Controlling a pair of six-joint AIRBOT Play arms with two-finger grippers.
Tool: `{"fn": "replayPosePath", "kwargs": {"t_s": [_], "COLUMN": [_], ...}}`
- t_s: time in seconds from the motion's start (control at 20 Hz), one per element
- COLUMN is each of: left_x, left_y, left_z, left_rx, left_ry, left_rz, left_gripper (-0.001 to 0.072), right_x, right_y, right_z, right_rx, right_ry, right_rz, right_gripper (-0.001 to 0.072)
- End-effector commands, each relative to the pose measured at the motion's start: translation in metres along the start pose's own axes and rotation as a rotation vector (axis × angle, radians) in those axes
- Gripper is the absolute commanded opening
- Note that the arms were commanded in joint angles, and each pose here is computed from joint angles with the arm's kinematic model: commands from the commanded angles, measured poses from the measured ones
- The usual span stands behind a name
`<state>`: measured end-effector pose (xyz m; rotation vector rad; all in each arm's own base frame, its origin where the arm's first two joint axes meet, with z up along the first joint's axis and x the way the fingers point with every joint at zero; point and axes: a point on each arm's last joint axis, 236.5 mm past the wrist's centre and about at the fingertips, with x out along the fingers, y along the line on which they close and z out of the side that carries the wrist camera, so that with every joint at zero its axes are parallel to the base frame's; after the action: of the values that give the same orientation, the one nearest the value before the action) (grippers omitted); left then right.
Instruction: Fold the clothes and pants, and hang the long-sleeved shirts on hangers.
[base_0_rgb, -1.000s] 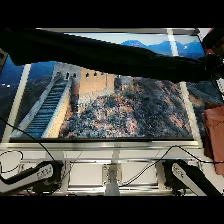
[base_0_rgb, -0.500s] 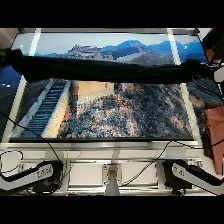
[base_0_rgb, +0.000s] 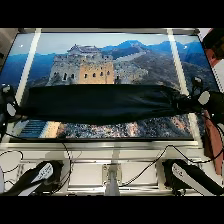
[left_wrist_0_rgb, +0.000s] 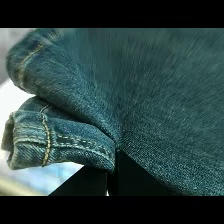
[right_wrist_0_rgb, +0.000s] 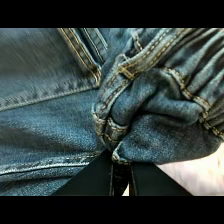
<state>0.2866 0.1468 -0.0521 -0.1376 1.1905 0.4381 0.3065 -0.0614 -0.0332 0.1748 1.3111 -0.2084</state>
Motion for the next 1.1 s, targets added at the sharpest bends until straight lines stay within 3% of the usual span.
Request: {"fn": "replayPosePath", "kwargs": {"t_s": [0.0,0.1,0.15,0.2,0.25,0.3,0.45,0.65,0.8,0.9,1.05], "left_x": [0.009,0.009,0.009,0.009,0.008,0.006,-0.001,-0.02,-0.031,-0.034,-0.031], "left_y": [0.006,0.006,0.006,0.006,0.006,0.007,0.015,0.03,0.065,0.091,0.099], "left_z": [-0.056,-0.055,-0.055,-0.056,-0.058,-0.063,-0.071,-0.035,-0.019,-0.029,-0.036], "left_rx": [-0.019,-0.019,-0.019,-0.02,-0.02,-0.02,-0.008,-0.132,-0.33,-0.464,-0.717], "left_ry": [0.157,0.158,0.158,0.16,0.172,0.196,0.242,0.117,0.041,0.044,0.045], "left_rz": [0.017,0.017,0.017,0.017,0.018,0.021,0.052,0.072,0.108,0.12,-0.028], "left_gripper": [0.0027,0.0045,0.0213,0.0564,0.0696,0.0707,0.0696,0.0696,0.0685,0.0604,0.0599], "right_x": [0.001,0.001,0.001,0.001,0.001,0.001,-0.001,-0.013,-0.029,-0.039,-0.048], "right_y": [-0.002,-0.003,-0.003,-0.003,-0.003,-0.003,-0.003,0.0,0.006,0.009,0.009], "right_z": [-0.049,-0.052,-0.052,-0.052,-0.052,-0.052,-0.057,-0.04,-0.017,-0.002,0.01], "right_rx": [-0.002,-0.002,-0.002,-0.003,-0.004,-0.006,-0.006,-0.001,0.004,0.007,0.007], "right_ry": [0.173,0.184,0.184,0.183,0.183,0.185,0.206,0.165,0.102,0.059,0.021], "right_rz": [-0.009,-0.01,-0.01,-0.01,-0.01,-0.011,-0.012,0.001,0.021,0.033,0.036], "right_gripper": [0.0037,0.0052,0.0199,0.0457,0.063,0.0669,0.0668,0.0666,0.0666,0.0665,0.0665]}}
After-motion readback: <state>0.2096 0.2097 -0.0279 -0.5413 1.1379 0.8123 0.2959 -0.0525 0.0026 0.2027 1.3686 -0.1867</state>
